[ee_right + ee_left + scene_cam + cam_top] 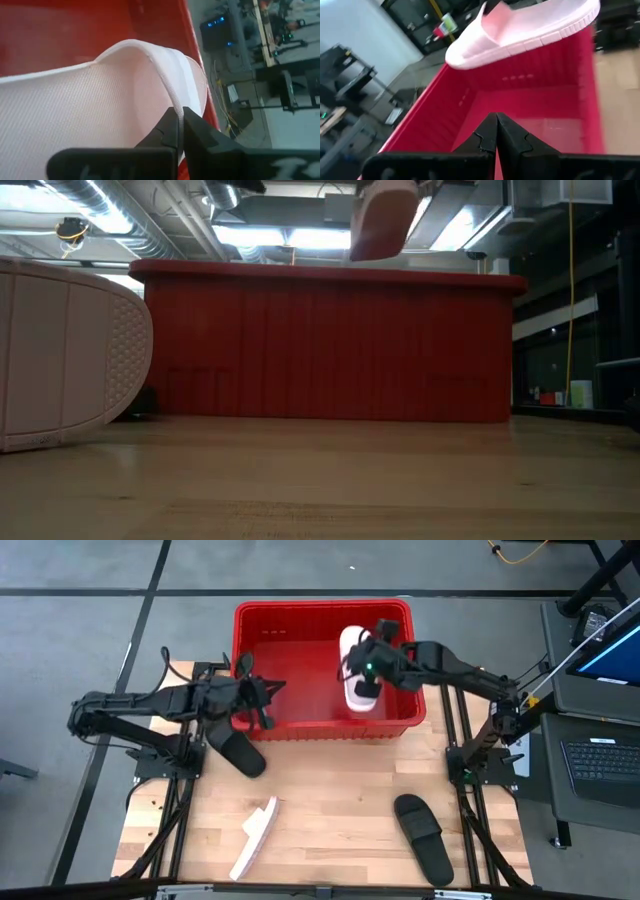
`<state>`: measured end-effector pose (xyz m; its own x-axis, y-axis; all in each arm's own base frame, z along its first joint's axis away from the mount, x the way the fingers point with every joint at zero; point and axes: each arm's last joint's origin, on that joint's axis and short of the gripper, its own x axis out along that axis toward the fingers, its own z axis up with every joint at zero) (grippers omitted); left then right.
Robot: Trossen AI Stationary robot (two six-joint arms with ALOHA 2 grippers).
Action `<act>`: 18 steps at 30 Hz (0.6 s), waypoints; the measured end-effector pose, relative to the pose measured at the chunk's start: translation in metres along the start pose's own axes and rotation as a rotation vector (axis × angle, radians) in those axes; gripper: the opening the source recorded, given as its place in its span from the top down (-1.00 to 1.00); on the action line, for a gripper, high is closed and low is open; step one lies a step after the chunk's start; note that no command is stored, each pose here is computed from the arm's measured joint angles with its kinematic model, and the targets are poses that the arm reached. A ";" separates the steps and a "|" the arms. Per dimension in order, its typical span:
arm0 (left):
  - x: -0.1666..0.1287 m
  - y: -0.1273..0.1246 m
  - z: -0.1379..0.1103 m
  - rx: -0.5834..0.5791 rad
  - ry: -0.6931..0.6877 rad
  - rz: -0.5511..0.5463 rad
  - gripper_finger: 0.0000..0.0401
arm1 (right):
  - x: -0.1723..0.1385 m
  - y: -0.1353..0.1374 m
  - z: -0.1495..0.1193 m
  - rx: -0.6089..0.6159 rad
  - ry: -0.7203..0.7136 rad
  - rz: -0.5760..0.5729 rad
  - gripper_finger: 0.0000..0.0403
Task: Pick and place slides into bin
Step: Put the top pink slide into the red bin
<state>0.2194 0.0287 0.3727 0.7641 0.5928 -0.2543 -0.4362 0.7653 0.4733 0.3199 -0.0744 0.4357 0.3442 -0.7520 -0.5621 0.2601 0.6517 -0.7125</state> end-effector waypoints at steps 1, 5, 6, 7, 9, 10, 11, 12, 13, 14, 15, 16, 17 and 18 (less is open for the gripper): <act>0.002 0.003 -0.002 -0.012 0.013 0.013 0.99 | 0.003 -0.005 -0.002 0.007 0.011 -0.004 0.94; 0.010 0.011 -0.011 -0.028 0.077 0.023 1.00 | 0.008 -0.022 -0.012 0.043 0.025 0.008 0.94; 0.012 0.012 -0.014 -0.023 0.096 0.002 0.99 | 0.008 -0.025 -0.014 0.052 0.021 0.015 0.94; 0.013 0.013 -0.017 -0.017 0.113 -0.023 0.99 | 0.009 -0.029 -0.016 0.057 0.019 0.022 0.94; 0.019 0.014 -0.019 -0.021 0.121 -0.051 0.99 | 0.011 -0.033 -0.018 0.059 0.020 0.027 0.94; 0.021 0.014 -0.020 -0.021 0.130 -0.061 0.99 | 0.010 -0.034 -0.019 0.064 0.019 0.026 0.94; 0.023 0.014 -0.022 -0.018 0.143 -0.061 0.99 | 0.010 -0.035 -0.019 0.066 0.018 0.026 0.94; 0.026 0.015 -0.023 -0.015 0.149 -0.058 1.00 | 0.010 -0.036 -0.020 0.067 0.019 0.024 0.94; 0.027 0.016 -0.023 -0.007 0.158 -0.058 0.99 | 0.010 -0.036 -0.020 0.063 0.020 0.023 0.94; 0.028 0.017 -0.023 0.004 0.171 -0.060 0.99 | 0.010 -0.037 -0.020 0.055 0.020 0.024 0.94; 0.030 0.018 -0.024 0.015 0.184 -0.061 0.99 | 0.011 -0.037 -0.020 0.051 0.021 0.024 0.94; 0.032 0.019 -0.024 0.023 0.194 -0.060 0.99 | 0.011 -0.038 -0.021 0.050 0.023 0.023 0.94; 0.035 0.021 -0.023 0.027 0.198 -0.060 0.99 | 0.012 -0.039 -0.021 0.050 0.026 0.020 0.94; 0.037 0.022 -0.022 0.026 0.203 -0.066 0.99 | 0.013 -0.040 -0.022 0.049 0.030 0.017 0.94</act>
<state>0.2273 0.0731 0.3549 0.6784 0.5816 -0.4489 -0.3735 0.7992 0.4710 0.2940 -0.1131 0.4476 0.3221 -0.7427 -0.5870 0.2985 0.6681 -0.6816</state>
